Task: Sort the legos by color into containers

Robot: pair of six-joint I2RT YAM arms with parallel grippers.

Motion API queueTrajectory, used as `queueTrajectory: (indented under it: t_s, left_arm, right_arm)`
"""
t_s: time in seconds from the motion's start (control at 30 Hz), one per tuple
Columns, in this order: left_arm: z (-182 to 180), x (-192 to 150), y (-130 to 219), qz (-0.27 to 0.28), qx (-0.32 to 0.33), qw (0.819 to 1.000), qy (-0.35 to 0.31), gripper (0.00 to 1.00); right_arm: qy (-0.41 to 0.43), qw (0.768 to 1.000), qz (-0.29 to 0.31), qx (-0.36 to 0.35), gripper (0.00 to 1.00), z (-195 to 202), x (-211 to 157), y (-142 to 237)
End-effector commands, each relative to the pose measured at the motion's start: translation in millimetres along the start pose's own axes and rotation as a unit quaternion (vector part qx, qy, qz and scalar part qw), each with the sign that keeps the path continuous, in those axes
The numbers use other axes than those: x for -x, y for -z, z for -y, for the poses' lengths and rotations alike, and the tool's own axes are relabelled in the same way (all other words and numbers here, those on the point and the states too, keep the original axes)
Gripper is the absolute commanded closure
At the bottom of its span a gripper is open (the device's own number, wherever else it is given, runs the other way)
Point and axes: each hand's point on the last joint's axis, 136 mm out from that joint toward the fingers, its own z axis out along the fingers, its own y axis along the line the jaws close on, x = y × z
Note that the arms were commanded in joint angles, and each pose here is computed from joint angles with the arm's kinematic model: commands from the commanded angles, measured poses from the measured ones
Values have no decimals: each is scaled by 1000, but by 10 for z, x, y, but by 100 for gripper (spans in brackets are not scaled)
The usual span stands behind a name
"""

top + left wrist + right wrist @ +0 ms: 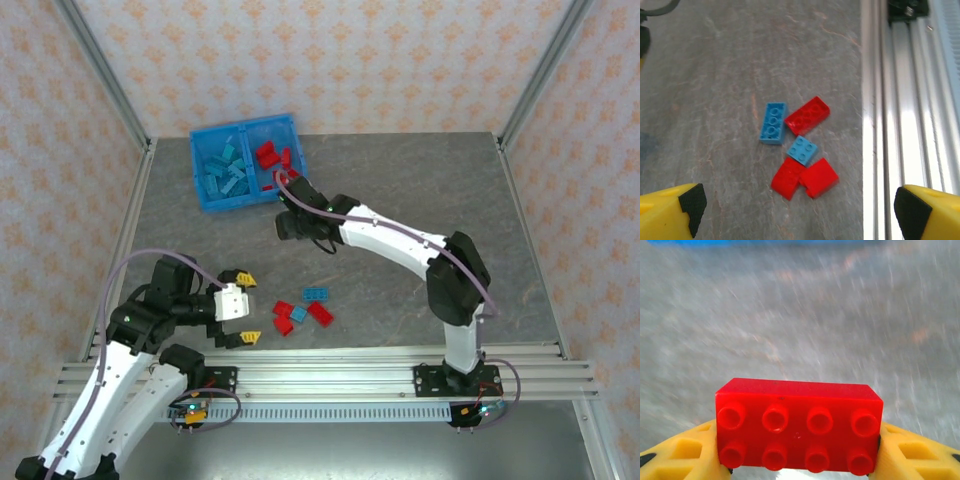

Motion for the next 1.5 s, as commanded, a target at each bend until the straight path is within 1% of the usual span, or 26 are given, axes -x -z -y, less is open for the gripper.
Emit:
queueTrajectory:
  t_s: [0.0,0.03,0.1,0.17,0.23,0.33,0.43,0.6,0.67,0.73,0.83,0.87,0.93,1.0,1.07,1.1,1.13,1.17,1.2,1.23,1.3,1.37,1.4,1.43,1.47]
  left_arm:
    - [-459,228,46,60,111,988,92,0]
    - [-597,212,76,67,149,977,136,0]
    - [-804,60,116,59,213,954,203,0]
    - [-883,-130,109,38,247,938,239,0]
    - [-890,-260,75,26,258,932,255,0]
    - [-861,-325,24,27,255,932,257,0]
    - [-847,-318,30,30,254,933,252,0]
    - [-809,-336,15,17,245,940,235,0]
    - [-810,-322,29,16,245,940,236,0]
    - [-818,-304,53,17,248,939,239,0]
    - [-773,-192,50,37,228,945,233,0]
    - [-776,-155,50,47,224,943,243,0]
    - [-849,-135,71,61,236,927,284,0]
    - [-927,-167,79,61,249,908,331,0]
    - [-1004,-226,74,47,260,885,383,0]
    - [-1029,-232,54,40,256,877,406,0]
    - [-1040,-218,19,34,246,873,420,0]
    - [-1066,-210,-15,28,239,866,439,0]
    - [-1102,-230,-44,19,238,853,465,0]
    - [-1140,-249,-48,10,243,840,486,0]
    - [-1224,-355,-22,-17,269,799,537,0]
    - [-1225,-442,-24,-44,278,769,574,0]
    - [-1204,-464,-61,-56,269,758,591,0]
    - [-1174,-469,-105,-67,257,752,604,0]
    - [-1117,-467,-168,-82,238,749,613,0]
  right_arm:
    - [-2,998,56,-37,55,79,501,-156]
    - [-10,997,60,-37,55,91,612,-220]
    - [-18,997,72,-36,55,106,792,-355]
    - [-22,995,85,-39,55,146,955,-517]
    - [-28,994,95,-51,54,234,1087,-708]
    - [-22,992,107,-58,53,311,1226,-979]
    - [-9,993,111,-39,52,295,1300,-1178]
    - [-1,991,134,8,52,188,1397,-1360]
    - [0,989,145,13,51,168,1436,-1384]
    - [-2,988,155,9,45,186,1483,-1379]
    - [0,986,165,8,30,184,1559,-1313]
    - [3,985,170,10,26,171,1598,-1260]
    - [8,984,177,12,22,143,1673,-1137]
    - [9,983,185,15,20,124,1765,-952]
    - [10,982,187,16,19,109,1824,-755]
    - [10,983,185,16,19,109,1838,-648]
    - [10,983,181,15,18,111,1836,-555]
    - [13,985,172,14,18,116,1813,-433]
    - [15,987,162,12,18,134,1780,-303]
    - [17,988,153,8,17,156,1734,-193]
    - [22,991,134,12,16,196,1590,91]
    - [30,993,110,34,14,192,1370,372]
    - [35,993,96,55,13,165,1231,536]
    - [37,994,78,69,12,168,1066,649]
    - [39,994,56,90,11,152,870,788]
